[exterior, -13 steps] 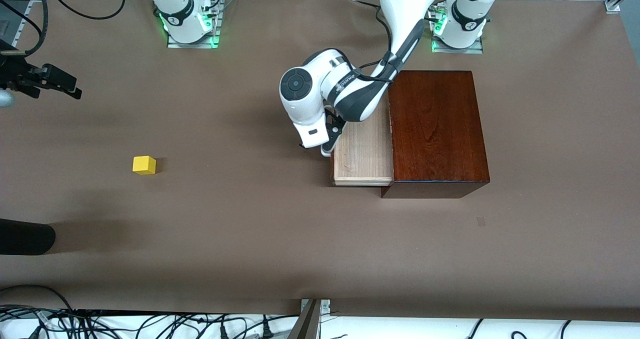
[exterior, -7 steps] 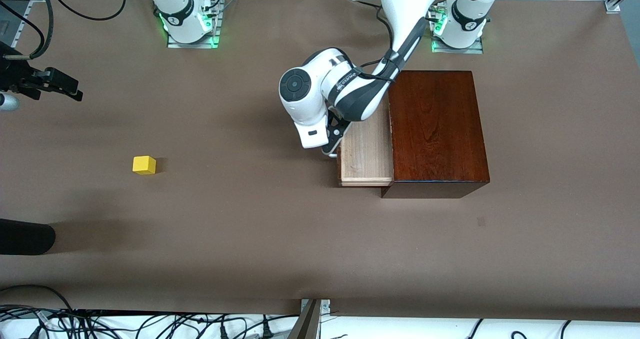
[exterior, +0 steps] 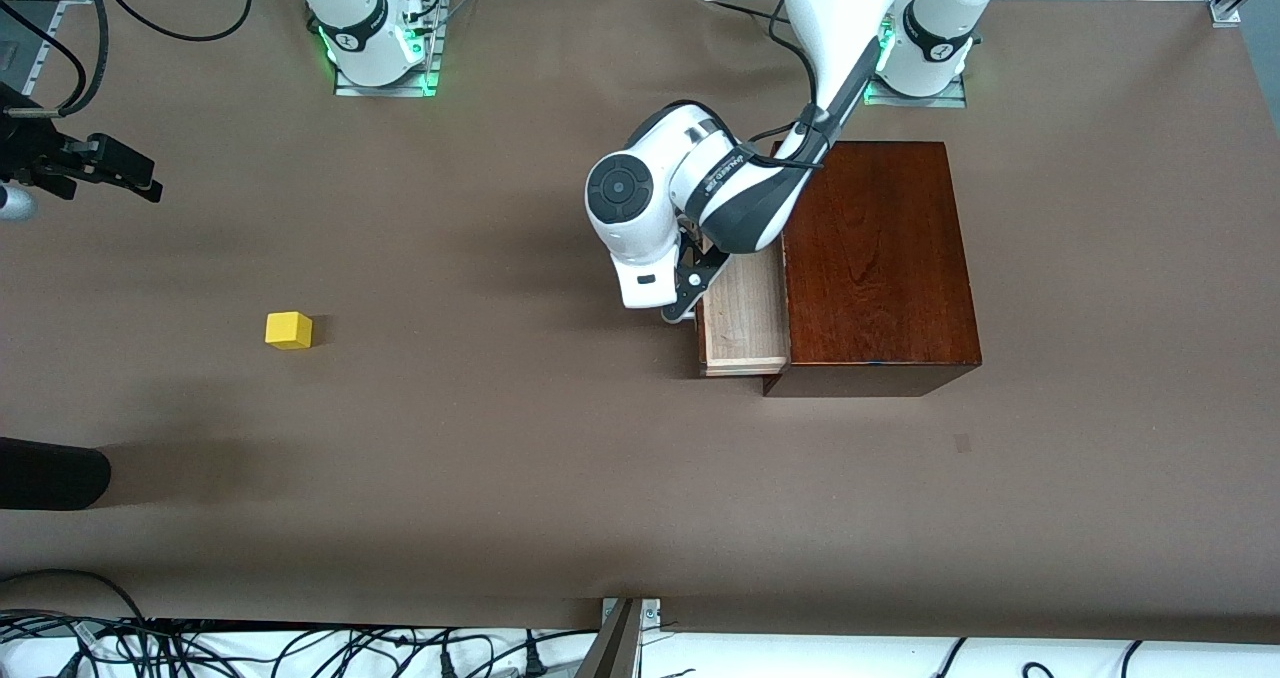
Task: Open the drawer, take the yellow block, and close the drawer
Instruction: 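Push the drawer into the box with the left gripper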
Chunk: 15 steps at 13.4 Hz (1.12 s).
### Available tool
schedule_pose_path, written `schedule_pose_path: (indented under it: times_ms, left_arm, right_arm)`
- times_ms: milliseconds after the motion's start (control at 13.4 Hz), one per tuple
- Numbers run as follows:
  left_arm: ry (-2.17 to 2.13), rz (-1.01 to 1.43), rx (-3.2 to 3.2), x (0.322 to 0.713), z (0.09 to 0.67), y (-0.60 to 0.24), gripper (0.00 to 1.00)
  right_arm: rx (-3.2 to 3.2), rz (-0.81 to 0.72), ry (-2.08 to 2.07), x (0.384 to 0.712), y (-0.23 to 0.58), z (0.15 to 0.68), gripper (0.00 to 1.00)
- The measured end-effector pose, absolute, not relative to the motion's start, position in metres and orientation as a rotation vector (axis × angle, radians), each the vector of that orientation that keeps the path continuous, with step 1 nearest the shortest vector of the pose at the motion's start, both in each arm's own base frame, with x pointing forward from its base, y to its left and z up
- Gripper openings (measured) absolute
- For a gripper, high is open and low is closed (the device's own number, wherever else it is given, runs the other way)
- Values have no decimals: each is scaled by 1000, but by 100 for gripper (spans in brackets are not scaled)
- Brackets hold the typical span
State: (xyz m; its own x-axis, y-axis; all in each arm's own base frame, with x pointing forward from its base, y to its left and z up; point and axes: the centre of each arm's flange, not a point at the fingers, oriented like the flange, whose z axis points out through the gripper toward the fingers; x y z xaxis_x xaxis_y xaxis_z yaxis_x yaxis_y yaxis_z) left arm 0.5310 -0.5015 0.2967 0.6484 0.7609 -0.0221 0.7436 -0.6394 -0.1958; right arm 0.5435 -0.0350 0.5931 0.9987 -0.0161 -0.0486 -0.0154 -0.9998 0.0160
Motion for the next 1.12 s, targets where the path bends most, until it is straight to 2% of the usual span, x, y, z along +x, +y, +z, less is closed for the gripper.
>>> schedule_pose_path:
  times_ms: [373,671,970,1119]
  left_arm:
    - [-1141,231,-2719,545,301,-461,1]
    - [-1081,213,-2702,577,303,-395,1]
    - [-1058,225,-2726,579,309,-392,1]
    - [-1108,282,-2770,575,337,-396,1]
  right_arm:
    - [3125,-69,-38,544,-36,595,100]
    - [3124,-73,-38,545,-36,594,100]
    - [3123,-83,-37,546,-36,590,100]
    - [3123,-83,-37,546,-36,590,100]
